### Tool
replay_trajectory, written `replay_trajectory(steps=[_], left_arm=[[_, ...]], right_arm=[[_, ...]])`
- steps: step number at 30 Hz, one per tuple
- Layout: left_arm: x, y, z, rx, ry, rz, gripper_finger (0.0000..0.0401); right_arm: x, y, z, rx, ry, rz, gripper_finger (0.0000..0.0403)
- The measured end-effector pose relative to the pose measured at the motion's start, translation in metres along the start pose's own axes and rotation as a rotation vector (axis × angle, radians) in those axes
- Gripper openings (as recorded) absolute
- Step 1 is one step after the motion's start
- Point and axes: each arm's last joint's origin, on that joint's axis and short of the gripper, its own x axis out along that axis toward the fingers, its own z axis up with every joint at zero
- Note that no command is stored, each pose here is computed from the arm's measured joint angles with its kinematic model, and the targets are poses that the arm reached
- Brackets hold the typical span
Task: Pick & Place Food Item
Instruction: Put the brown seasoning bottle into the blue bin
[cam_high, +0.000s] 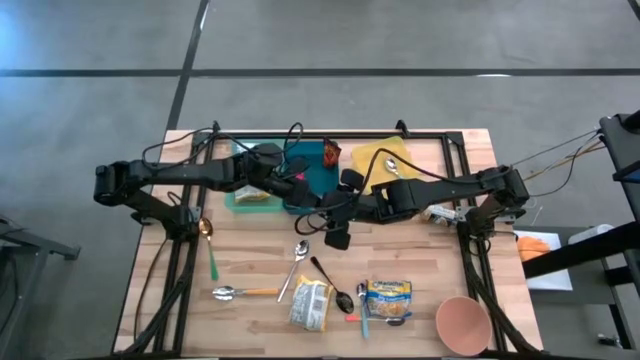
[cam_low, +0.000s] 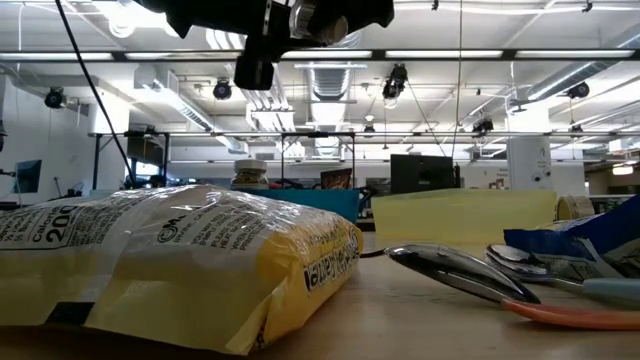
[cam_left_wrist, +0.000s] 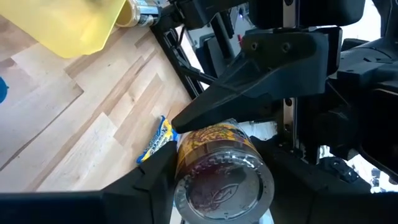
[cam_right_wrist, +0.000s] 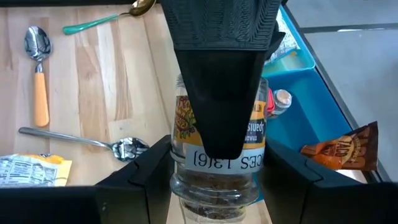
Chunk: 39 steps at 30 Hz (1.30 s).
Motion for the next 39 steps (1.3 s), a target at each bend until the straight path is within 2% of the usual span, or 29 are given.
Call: replay_trajectory(steps=[13,15,20,23,27,32,39], left_arm=[[0.000,-0.001,-0.001,-0.003,0.018,-0.011,0.0191],[0.000,-0.001,-0.001,-0.007,0.019,-0.012,0.0191],[0.000,-0.001,-0.001,-0.016,0.019,-0.015,0.0191],[-0.002,-0.001,0.000,-0.019,0.013,-0.015,0.0191],[-0.012,-0.006,0.004,-0.008,-0.015,-0.033,0.0191],[-0.035,-0.018,0.010,0.063,-0.086,-0.071,0.0191],[-0.057,-0.035,0.015,0.207,-0.217,-0.126,0.0191]], right_arm=[[0.000,0.000,0.001,0.002,-0.007,0.002,0.0185],[0.000,0.000,0.001,0.003,-0.009,0.002,0.0212],[0.000,0.000,0.001,0.047,-0.008,-0.002,0.0322],[-0.001,0.002,-0.001,0.062,0.001,-0.001,0.0359],[-0.009,0.005,-0.001,0.084,-0.009,0.009,0.0369],[-0.031,0.001,0.003,0.142,-0.064,0.015,0.0371],[-0.072,-0.016,0.021,0.272,-0.287,0.014,0.0372]])
